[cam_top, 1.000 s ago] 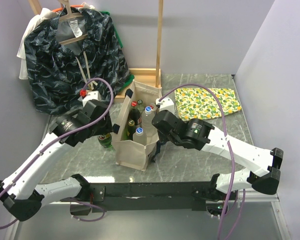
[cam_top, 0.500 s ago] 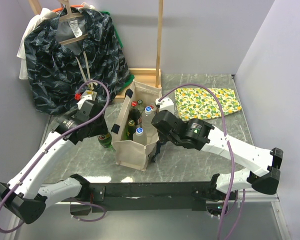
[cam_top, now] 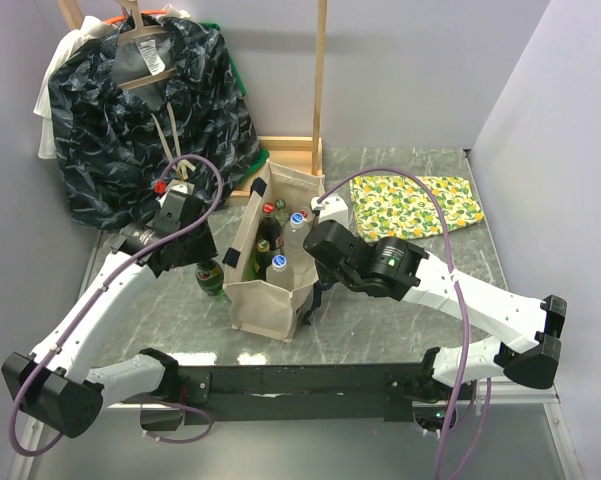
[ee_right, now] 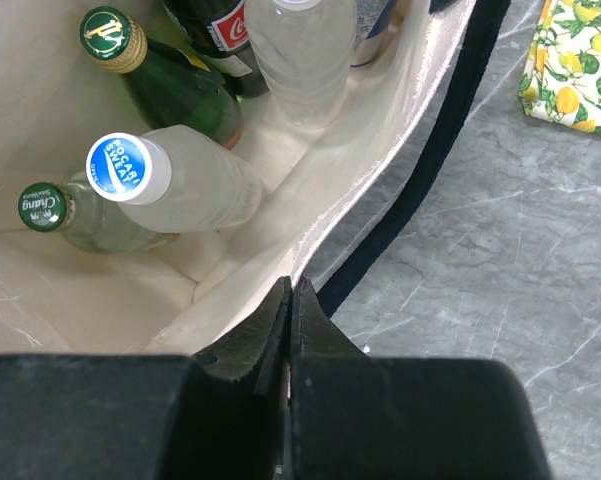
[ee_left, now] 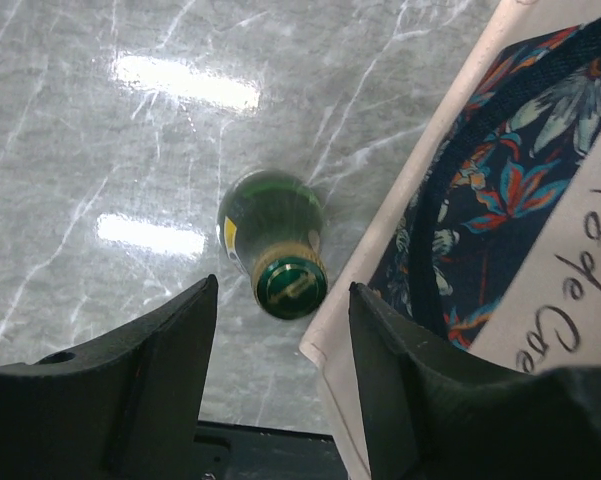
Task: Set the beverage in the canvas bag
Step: Pick up the drink from the center of the board.
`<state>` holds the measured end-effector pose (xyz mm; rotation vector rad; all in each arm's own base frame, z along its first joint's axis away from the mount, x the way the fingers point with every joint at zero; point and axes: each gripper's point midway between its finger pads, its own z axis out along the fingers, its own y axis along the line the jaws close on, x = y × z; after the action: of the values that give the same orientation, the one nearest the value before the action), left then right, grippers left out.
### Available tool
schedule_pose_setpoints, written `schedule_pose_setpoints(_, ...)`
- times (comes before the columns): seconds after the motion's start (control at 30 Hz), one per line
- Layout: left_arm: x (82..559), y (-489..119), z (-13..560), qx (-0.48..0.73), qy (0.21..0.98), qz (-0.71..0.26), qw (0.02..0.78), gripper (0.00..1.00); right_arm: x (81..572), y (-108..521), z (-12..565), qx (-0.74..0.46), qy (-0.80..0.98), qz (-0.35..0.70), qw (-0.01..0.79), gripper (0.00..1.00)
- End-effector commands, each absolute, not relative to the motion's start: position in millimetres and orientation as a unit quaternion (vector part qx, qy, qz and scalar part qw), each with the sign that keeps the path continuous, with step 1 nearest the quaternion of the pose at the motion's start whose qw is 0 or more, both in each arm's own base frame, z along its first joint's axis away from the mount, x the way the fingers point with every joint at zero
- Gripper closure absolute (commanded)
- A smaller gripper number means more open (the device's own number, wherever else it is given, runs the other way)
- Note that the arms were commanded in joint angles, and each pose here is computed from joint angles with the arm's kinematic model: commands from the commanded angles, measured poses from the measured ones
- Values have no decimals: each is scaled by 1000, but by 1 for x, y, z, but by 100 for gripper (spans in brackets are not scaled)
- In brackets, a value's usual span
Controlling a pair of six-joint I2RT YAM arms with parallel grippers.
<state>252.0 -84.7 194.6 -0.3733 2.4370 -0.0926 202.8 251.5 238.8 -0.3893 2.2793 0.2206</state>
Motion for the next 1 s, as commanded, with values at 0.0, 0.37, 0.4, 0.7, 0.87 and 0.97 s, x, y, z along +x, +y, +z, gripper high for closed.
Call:
schedule_pose_setpoints(0.0,263,-86,193,-129,931,-39,338,40,213,250,263,-138,888,88,430,100)
schedule_pose_setpoints(0.37,267,-88,186,-120,936,-37,330,51,213,250,261,-136,889,86,428,100)
schedule_pose_setpoints(0.4,267,-89,185,-120,936,-37,329,51,214,250,261,-135,889,86,429,100)
schedule_pose_setpoints(0.7,263,-88,178,-116,939,-36,321,50,213,250,260,-137,890,86,427,100)
schedule_pose_setpoints(0.87,263,-88,176,-113,939,-36,322,56,213,250,259,-137,889,86,428,100)
schedule_pose_setpoints(0.97,264,-89,175,-112,939,-36,322,67,213,251,257,-137,890,86,426,100)
